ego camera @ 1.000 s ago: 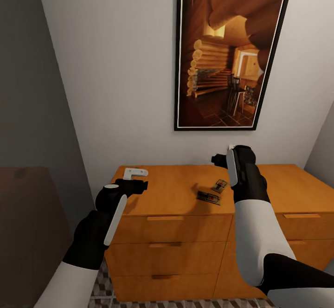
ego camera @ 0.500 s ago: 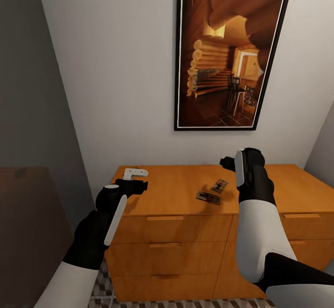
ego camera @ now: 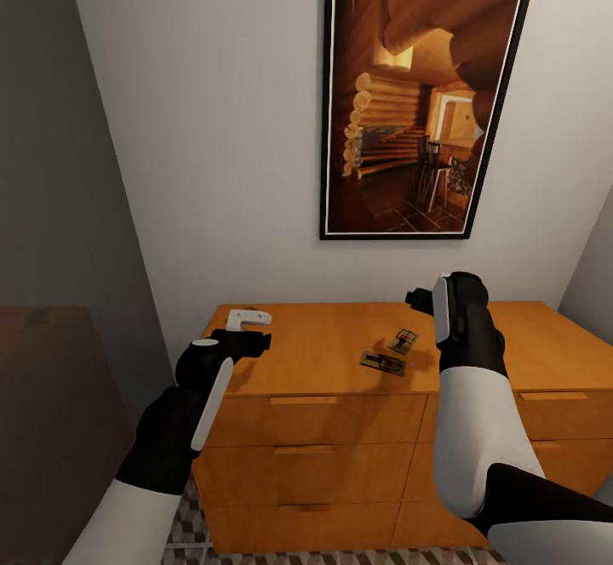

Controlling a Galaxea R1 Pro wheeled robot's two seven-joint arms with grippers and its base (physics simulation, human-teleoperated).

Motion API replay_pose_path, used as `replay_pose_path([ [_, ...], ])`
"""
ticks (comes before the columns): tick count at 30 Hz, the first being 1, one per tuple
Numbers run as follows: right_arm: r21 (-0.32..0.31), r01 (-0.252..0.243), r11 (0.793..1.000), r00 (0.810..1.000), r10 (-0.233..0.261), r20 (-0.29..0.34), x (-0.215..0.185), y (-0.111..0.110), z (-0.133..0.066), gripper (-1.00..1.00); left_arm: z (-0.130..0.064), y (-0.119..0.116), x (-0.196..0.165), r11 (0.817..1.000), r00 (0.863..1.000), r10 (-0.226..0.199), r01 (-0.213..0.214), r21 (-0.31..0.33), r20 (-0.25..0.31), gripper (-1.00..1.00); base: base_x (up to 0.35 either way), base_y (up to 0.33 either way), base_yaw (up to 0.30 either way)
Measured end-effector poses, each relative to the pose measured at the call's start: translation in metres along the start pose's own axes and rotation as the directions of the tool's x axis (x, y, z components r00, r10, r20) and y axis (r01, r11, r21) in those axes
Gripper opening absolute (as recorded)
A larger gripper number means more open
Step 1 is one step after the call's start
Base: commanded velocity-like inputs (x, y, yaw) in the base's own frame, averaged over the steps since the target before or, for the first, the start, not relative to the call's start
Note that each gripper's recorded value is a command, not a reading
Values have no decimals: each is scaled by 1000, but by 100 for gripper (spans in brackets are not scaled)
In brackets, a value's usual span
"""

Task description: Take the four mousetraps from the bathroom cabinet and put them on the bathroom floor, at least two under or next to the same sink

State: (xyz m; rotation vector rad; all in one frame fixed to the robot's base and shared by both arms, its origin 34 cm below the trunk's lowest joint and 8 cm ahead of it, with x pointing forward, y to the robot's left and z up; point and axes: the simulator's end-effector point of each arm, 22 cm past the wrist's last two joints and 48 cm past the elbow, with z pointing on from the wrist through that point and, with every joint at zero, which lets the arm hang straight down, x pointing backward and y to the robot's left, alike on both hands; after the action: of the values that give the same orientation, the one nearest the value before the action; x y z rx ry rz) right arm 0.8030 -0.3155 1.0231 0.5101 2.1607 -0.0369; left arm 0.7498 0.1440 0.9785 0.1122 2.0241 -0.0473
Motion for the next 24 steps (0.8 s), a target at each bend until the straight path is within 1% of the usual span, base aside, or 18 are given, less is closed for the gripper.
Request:
replay_pose_path([
  [11,-10,-5,1000,1000,5,1,-1,2,0,100,0,-1,0,1000,1000,0,0,2,0,100,-2,0,0],
  [18,-11,-4,1000,1000,4,2,-1,2,0,100,0,-1,0,1000,1000,0,0,4,-2,100,-108,0,0],
  [24,-12,-3,1000,1000,3,2,-1,3,-1,100,0,-1,0,1000,1000,0,0,4,0,100,-44,0,0],
])
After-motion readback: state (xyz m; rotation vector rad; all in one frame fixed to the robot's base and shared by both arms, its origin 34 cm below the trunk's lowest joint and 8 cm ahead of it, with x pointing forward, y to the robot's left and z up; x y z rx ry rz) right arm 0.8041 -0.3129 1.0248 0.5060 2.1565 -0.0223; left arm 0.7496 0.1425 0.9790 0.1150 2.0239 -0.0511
